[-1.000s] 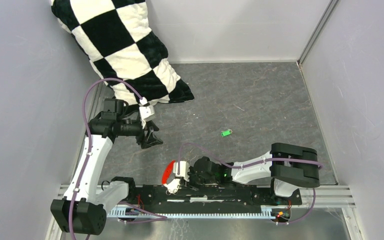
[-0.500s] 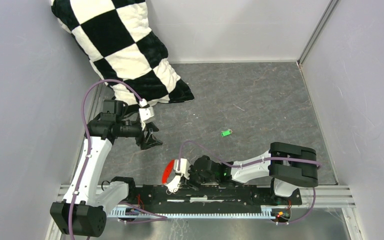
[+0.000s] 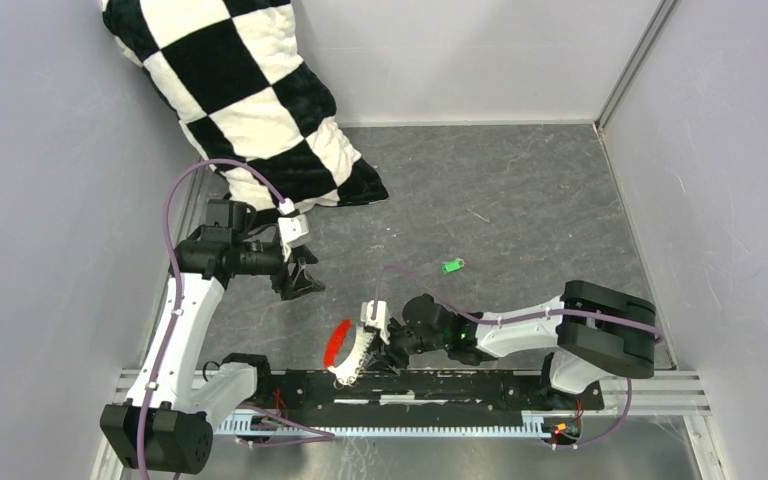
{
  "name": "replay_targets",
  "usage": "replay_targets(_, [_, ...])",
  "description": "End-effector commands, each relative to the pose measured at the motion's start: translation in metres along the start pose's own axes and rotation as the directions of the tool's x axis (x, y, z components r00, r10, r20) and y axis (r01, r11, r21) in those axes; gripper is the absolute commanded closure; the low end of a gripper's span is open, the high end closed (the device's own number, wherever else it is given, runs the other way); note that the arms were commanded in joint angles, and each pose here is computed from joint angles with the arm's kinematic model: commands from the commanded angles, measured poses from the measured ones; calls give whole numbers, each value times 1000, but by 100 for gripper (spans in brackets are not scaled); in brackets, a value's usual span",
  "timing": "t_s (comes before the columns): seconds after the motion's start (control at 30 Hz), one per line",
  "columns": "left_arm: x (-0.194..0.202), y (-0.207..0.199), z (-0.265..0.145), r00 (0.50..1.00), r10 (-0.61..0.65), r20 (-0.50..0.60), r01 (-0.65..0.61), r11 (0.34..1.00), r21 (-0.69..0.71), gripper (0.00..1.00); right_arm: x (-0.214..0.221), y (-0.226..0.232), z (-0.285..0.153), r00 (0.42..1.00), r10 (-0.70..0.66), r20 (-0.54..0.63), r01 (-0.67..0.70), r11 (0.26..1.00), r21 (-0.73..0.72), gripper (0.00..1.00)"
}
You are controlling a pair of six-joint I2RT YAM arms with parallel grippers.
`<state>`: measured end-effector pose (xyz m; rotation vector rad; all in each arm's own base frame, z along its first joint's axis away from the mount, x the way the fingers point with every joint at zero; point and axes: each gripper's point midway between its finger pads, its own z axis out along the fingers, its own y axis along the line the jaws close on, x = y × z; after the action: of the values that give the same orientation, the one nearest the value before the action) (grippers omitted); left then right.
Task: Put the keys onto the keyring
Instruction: Pick up the keyring from the center of the board.
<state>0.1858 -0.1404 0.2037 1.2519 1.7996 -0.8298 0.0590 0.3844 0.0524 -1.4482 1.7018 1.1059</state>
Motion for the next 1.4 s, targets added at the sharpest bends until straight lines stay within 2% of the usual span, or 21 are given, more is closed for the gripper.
replay_targets(0.0, [-5, -4, -1, 998, 54, 21, -54, 998, 15, 30, -9, 5, 0, 998, 40, 41, -38, 997, -66, 55])
replay_targets(0.3, [-4, -4, -1, 998, 61, 16, -62, 998, 17, 31, 8, 12, 9, 996, 87, -8, -87, 989, -118, 60])
replay_targets(0.53, [-5, -5, -1, 998, 55, 22, -56, 998, 25, 31, 20, -2, 15, 994, 99, -43, -101, 994, -46, 62])
replay_targets(0.6, [-6, -6, -2, 998, 56, 23, -56, 998, 27, 31, 18, -5, 17, 995, 99, -33, -100, 994, -35, 68])
replay_targets(0.83, [-6, -14, -2, 998, 50, 32, -52, 997, 50, 32, 2, -6, 21, 995, 96, 8, -96, 994, -46, 99])
replay_targets(1.13, [-6, -27, -1, 996, 59, 70, -66, 993, 95, 32, -44, -18, -1, 995, -17, 95, 12, 998, 55, 100])
replay_targets(1.37, [1, -50, 0, 988, 116, 103, -132, 977, 168, 32, -66, -25, -16, 987, -94, 128, 78, 990, 121, 99])
